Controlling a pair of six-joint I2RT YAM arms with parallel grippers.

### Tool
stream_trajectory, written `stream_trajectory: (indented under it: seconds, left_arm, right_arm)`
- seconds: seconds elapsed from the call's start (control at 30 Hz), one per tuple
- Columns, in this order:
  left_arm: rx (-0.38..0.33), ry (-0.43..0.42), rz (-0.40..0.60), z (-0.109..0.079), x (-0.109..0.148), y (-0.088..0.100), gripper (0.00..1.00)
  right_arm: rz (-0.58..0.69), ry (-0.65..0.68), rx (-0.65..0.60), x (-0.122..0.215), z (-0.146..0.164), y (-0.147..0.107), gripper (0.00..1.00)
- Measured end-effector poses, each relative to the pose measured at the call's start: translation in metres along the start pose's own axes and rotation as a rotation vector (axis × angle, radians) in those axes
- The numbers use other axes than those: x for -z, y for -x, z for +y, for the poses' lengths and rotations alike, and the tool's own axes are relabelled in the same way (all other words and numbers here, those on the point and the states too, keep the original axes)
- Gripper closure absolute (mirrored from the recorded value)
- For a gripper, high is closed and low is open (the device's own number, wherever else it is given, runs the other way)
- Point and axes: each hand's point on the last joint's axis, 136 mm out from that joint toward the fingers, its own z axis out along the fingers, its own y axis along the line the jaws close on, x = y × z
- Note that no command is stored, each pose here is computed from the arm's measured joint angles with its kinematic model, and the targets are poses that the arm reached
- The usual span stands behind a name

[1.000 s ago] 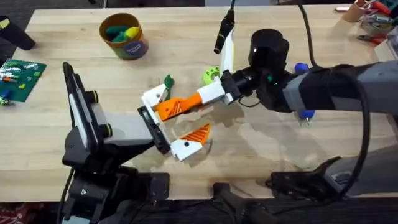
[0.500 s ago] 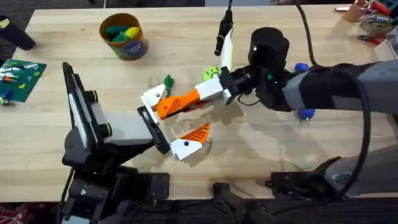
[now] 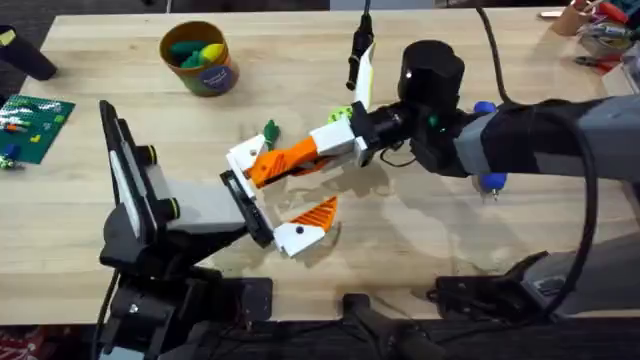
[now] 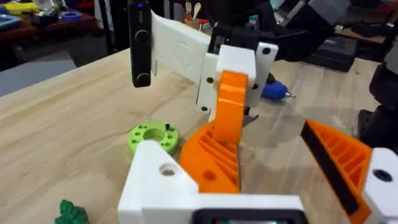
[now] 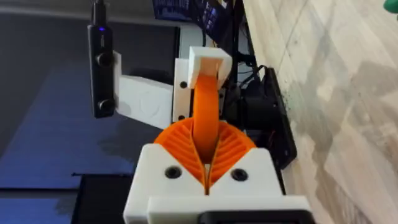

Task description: Pick up the gripper from the table and insert it into the empty holder that is missing its gripper. Then pick up a screw, insert it into the mounting hole, and use the screwdriver to tighten it. Finally, clean up the table by picking up the vegetable and placing it into the bucket.

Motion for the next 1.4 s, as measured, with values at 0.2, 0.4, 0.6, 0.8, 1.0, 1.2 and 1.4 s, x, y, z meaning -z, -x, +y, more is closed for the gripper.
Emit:
stream_trajectory:
  seconds: [0.2,0.4,0.6,0.8,1.0,1.2,1.4]
  left_arm:
    - [0.0,-0.001,0.0,0.0,0.0,0.0,0.014]
    - [0.0,-0.001,0.0,0.0,0.0,0.0,0.014]
    - [0.003,0.012,0.0,0.002,0.0,0.0,0.014]
    - [0.007,0.025,-0.001,0.004,0.0,0.0,0.014]
    - [0.006,0.03,-0.001,0.005,0.0,0.0,0.014]
    - [0.006,0.065,-0.003,0.012,0.001,0.001,0.014]
    - [0.007,0.061,-0.003,0.011,0.001,0.001,0.014]
  right_arm:
    - [-0.027,-0.009,0.002,0.001,-0.002,0.005,0.98]
    - [-0.072,-0.02,0.005,0.008,-0.003,0.015,0.98]
    - [-0.072,-0.024,0.007,0.003,-0.003,0.014,0.979]
    - [-0.084,-0.032,0.012,-0.002,-0.003,0.016,0.981]
    - [-0.09,-0.034,0.016,-0.003,-0.003,0.018,0.981]
    - [-0.037,-0.008,0.036,-0.008,-0.004,0.027,0.981]
    - [0.007,0.01,0.044,-0.01,-0.007,0.028,0.98]
